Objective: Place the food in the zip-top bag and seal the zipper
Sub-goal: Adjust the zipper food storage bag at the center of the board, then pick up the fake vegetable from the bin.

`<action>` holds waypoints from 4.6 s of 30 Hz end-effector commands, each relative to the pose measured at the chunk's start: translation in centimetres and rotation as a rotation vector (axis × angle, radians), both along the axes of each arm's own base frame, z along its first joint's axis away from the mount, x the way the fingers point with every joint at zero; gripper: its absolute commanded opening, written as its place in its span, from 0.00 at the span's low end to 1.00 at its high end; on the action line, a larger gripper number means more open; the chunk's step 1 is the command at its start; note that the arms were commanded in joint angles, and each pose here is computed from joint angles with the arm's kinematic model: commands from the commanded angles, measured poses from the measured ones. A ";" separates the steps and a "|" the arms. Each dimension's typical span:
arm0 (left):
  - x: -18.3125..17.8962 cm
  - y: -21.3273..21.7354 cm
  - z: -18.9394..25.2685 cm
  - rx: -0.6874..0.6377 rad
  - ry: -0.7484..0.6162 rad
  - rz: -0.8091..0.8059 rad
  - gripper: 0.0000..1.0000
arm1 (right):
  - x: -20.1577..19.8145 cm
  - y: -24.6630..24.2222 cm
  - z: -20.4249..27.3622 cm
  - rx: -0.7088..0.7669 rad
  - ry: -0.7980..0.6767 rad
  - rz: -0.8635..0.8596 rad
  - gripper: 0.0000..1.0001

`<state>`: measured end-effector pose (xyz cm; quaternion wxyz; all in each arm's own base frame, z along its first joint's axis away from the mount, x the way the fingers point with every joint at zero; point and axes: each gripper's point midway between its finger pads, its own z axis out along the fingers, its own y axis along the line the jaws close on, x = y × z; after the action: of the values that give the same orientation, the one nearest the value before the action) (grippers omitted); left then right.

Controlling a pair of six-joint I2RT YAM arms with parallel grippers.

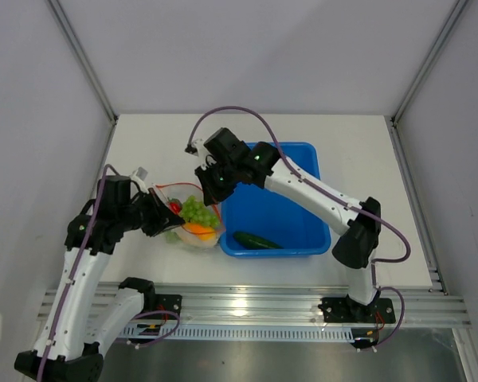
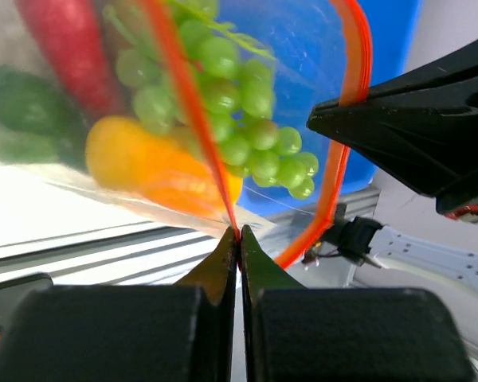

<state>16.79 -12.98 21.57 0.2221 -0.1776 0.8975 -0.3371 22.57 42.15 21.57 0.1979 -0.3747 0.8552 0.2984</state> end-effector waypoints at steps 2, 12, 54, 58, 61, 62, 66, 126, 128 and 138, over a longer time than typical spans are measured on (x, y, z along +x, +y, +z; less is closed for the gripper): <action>-1.0 1.3 5.9 0.044 -0.182 0.022 0.01 | -1.0 1.6 9.6 0.147 -0.198 0.045 0.00; -0.6 0.6 -1.8 0.031 0.005 0.014 0.01 | -2.7 2.2 -0.4 0.056 0.027 0.095 0.00; 0.1 1.5 -0.2 0.062 -0.043 0.054 0.00 | -1.8 0.4 11.1 0.291 -0.067 0.160 0.57; 0.2 1.4 0.2 0.060 -0.054 0.051 0.01 | 2.2 -3.6 14.1 0.324 -0.164 0.035 0.76; 0.2 1.4 0.2 0.061 -0.053 0.045 0.01 | 5.6 -7.3 12.5 0.266 -0.218 -0.077 0.82; 0.2 1.4 0.3 0.059 -0.055 0.044 0.01 | 6.7 -8.6 11.6 0.232 -0.249 -0.089 0.85; 0.2 1.4 0.2 0.064 -0.056 0.037 0.01 | 7.8 -12.4 5.7 0.057 -0.222 -0.112 0.85; -0.4 1.5 -3.0 0.074 -0.033 0.024 0.01 | -6.6 -15.3 -21.4 -0.503 0.113 0.133 0.32; -0.5 1.5 -3.2 0.075 -0.031 0.025 0.01 | -6.7 -15.7 -22.2 -0.524 0.116 0.122 0.27; -0.5 1.5 -3.3 0.072 -0.032 0.022 0.01 | -7.0 -17.3 -25.1 -0.614 0.072 0.045 0.06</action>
<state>15.79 -11.72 18.05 0.2289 -0.1800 0.9069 -0.3045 15.87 28.30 1.89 0.0636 -0.4482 0.8816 0.1334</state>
